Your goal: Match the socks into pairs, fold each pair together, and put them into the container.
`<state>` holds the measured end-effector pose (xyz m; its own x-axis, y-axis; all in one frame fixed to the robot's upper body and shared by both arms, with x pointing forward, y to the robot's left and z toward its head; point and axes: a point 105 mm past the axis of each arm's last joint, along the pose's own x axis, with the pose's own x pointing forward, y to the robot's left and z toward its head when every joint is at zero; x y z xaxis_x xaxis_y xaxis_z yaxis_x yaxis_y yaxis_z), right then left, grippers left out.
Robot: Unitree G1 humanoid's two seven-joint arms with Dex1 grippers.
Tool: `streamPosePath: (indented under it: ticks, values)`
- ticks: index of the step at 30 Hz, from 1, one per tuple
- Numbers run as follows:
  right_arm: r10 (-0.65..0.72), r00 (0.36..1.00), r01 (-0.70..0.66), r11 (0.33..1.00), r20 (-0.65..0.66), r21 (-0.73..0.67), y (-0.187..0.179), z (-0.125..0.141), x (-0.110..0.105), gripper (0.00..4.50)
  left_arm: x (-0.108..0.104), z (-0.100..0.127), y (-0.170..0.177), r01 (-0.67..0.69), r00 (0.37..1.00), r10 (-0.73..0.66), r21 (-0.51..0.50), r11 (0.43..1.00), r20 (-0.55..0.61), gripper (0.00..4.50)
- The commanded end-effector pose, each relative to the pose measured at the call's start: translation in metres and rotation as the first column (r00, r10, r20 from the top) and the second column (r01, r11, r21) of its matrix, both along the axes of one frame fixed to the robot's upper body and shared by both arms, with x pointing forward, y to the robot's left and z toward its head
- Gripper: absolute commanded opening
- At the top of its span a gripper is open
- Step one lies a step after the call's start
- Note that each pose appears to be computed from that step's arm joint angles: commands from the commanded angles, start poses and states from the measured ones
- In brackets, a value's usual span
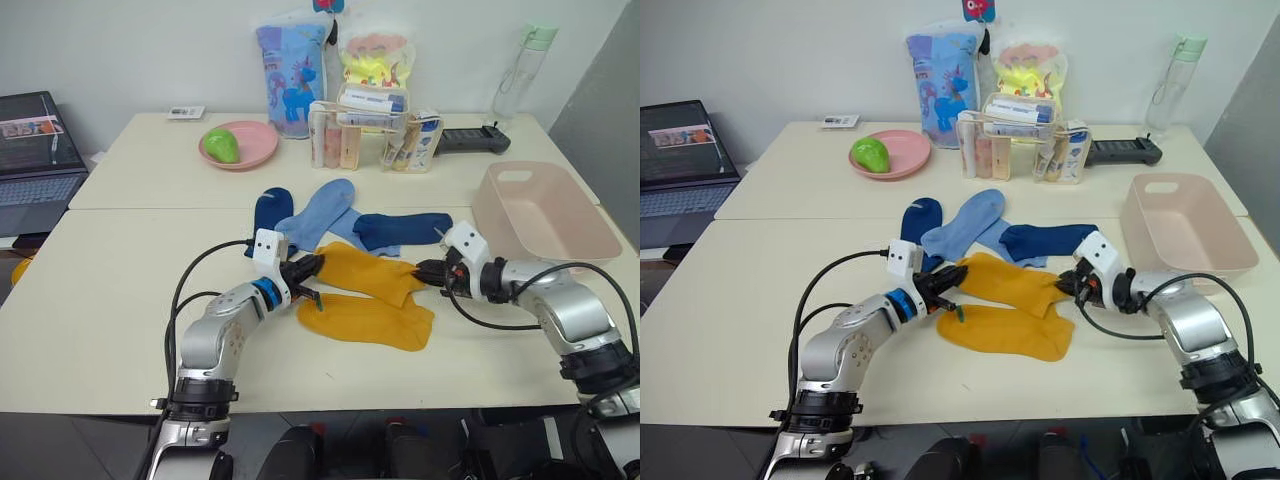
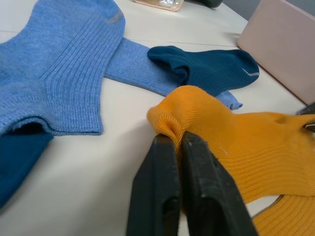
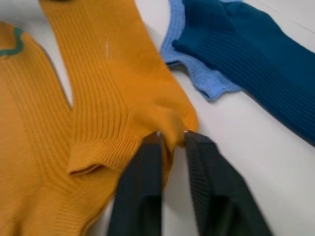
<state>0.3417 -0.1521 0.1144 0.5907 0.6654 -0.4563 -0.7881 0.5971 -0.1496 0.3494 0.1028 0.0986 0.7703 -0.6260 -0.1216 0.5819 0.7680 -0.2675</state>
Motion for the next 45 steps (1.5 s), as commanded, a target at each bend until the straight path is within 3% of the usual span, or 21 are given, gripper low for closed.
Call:
streamPosePath:
  ticks: [1,2,5,9,11,13,17,25,28,31,36,39,40,45]
  values:
    - [0.020,0.988,-0.017,1.000,0.152,-0.018,-0.003,0.030,0.004,2.08,0.009,0.019,0.010,-0.017,0.997,0.018,-0.011,1.000,0.077,1.36]
    - [0.014,0.983,-0.016,1.000,0.181,0.008,-0.003,0.039,0.003,2.42,0.012,0.024,0.018,-0.031,0.995,0.032,-0.009,0.999,0.093,1.66]
    - [0.036,0.976,-0.048,0.998,0.217,0.049,0.003,0.052,-0.008,2.44,0.015,0.034,0.037,-0.029,0.989,0.021,0.053,0.998,0.148,2.66]
    - [0.190,0.962,-0.179,0.981,0.197,-0.071,0.019,0.033,-0.039,2.44,0.009,0.039,0.050,0.092,0.942,-0.185,0.317,0.944,0.279,3.95]
    - [0.205,0.961,-0.187,0.976,0.185,-0.110,0.022,0.019,-0.043,2.44,0.005,0.030,0.050,0.166,0.888,-0.348,0.494,0.853,0.302,4.46]
    - [0.232,0.956,-0.205,0.966,0.178,-0.157,0.025,0.007,-0.044,2.44,0.002,0.021,0.048,0.224,0.838,-0.465,0.597,0.771,0.285,4.46]
    - [0.265,0.951,-0.231,0.951,0.157,-0.207,0.029,-0.007,-0.044,2.44,0.002,0.011,0.034,0.276,0.758,-0.592,0.687,0.672,0.274,4.46]
    - [0.291,0.945,-0.246,0.933,0.151,-0.262,0.031,-0.017,-0.036,2.44,0.019,0.000,0.024,0.228,0.708,-0.655,0.793,0.565,0.263,4.46]
    - [0.286,0.945,-0.239,0.934,0.155,-0.265,0.031,-0.018,-0.031,2.44,0.018,-0.003,0.022,0.240,0.693,-0.676,0.805,0.543,0.250,3.86]
    - [0.285,0.945,-0.239,0.936,0.159,-0.260,0.031,-0.017,-0.029,1.76,0.018,-0.006,0.021,0.255,0.685,-0.687,0.804,0.537,0.242,2.86]
    - [0.277,0.947,-0.234,0.942,0.165,-0.239,0.031,-0.014,-0.028,0.04,0.016,-0.009,0.019,0.281,0.684,-0.693,0.794,0.539,0.228,1.24]
    - [0.268,0.948,-0.227,0.948,0.172,-0.224,0.030,-0.010,-0.026,0.00,0.016,-0.010,0.020,0.294,0.688,-0.692,0.788,0.541,0.219,0.24]
    - [0.262,0.949,-0.222,0.951,0.178,-0.213,0.030,-0.008,-0.026,0.00,0.016,-0.010,0.020,0.295,0.688,-0.691,0.786,0.544,0.220,0.03]
    - [0.238,0.949,-0.206,0.964,0.206,-0.165,0.032,0.003,-0.022,0.00,0.020,-0.005,0.018,0.288,0.699,-0.671,0.762,0.581,0.247,0.03]
